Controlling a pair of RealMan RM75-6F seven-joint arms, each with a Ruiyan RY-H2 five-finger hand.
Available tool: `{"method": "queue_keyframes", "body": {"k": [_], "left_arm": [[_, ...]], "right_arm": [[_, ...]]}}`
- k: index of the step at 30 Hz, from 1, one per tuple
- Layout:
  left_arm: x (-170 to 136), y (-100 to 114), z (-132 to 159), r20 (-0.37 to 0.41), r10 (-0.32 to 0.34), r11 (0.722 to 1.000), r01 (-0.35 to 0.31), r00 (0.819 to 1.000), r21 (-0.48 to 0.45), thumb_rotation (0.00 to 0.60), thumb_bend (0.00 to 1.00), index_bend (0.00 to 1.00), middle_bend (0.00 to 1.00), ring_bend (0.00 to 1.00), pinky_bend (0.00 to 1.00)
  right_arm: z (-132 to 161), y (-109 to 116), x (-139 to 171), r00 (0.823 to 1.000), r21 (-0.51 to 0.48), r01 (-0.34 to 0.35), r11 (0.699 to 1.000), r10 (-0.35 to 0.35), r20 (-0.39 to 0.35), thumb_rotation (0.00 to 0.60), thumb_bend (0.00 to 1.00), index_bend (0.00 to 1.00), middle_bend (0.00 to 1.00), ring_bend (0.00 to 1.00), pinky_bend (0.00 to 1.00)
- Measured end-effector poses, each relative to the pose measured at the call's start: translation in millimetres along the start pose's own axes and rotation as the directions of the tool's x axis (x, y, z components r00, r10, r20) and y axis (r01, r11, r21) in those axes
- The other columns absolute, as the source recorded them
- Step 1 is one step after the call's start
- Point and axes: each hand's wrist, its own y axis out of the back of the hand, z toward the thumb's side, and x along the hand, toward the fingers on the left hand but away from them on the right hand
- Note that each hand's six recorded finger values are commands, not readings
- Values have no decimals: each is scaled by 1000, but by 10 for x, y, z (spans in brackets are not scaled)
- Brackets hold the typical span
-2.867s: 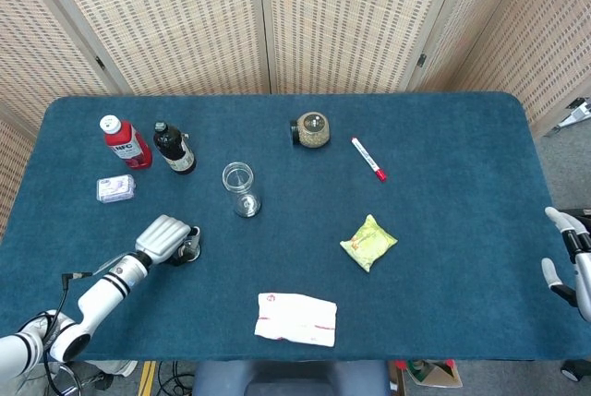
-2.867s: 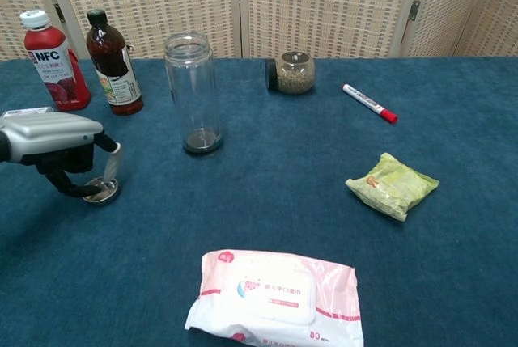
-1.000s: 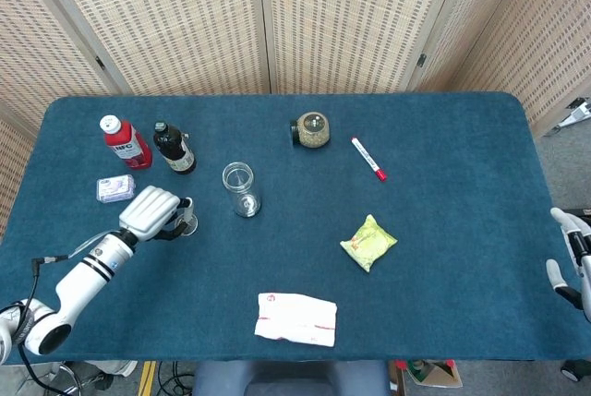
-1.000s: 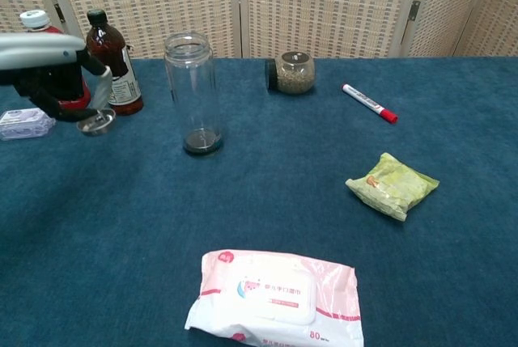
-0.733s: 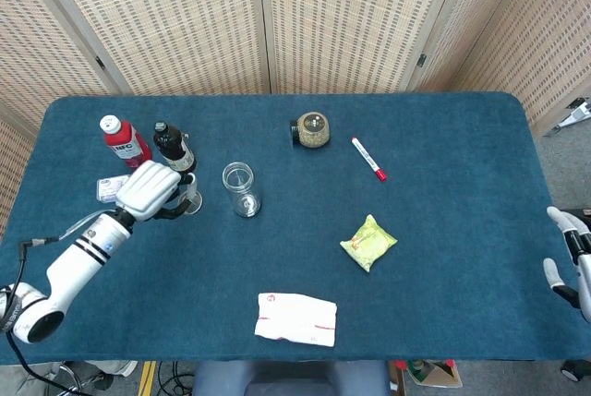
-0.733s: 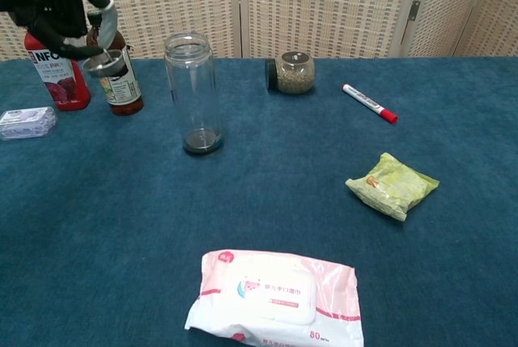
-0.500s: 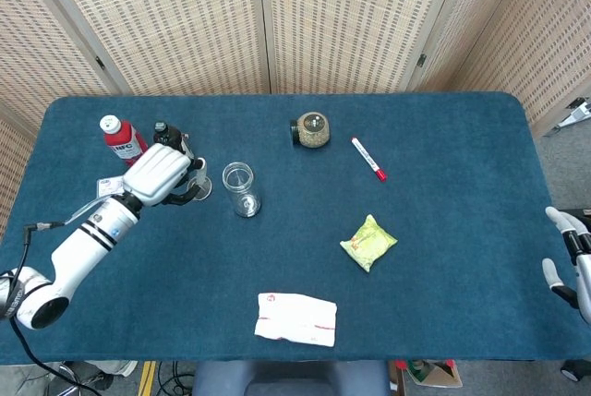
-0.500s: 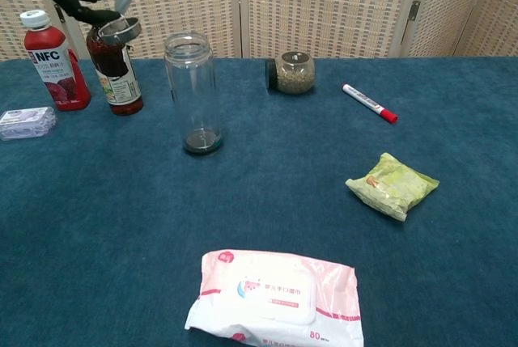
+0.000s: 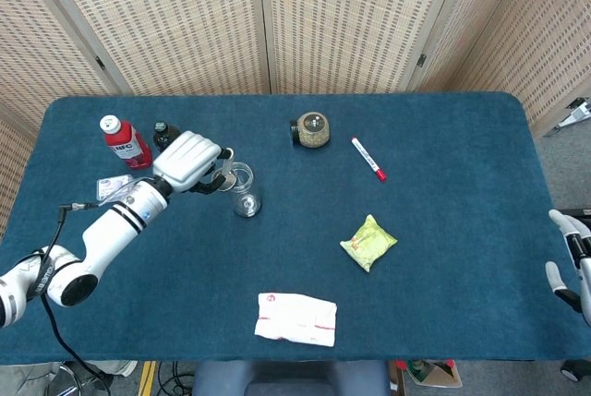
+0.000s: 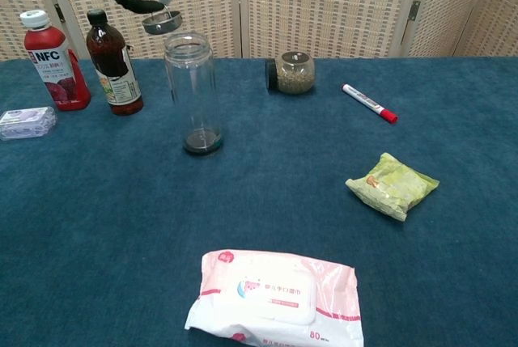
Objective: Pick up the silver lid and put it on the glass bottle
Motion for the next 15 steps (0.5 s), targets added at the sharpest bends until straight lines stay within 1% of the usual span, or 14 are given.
{"method": "queue_keyframes", "body": {"k": [9,15], "left_arm": [[234,-2,42,-17,-10,1000,10,1000,2,600,443,596,1000,1000,1000],[321,-35,68,-24,-22,1000,22,999,5,600,442,595,1000,1000,1000]], "right_arm": [[-46,15,19,1000,4,-1,1000,1,12,600,367,156,216,158,259],[-64,17,20,1000,4,-1,1000,1,14,600,367,156,216,158,259]]}}
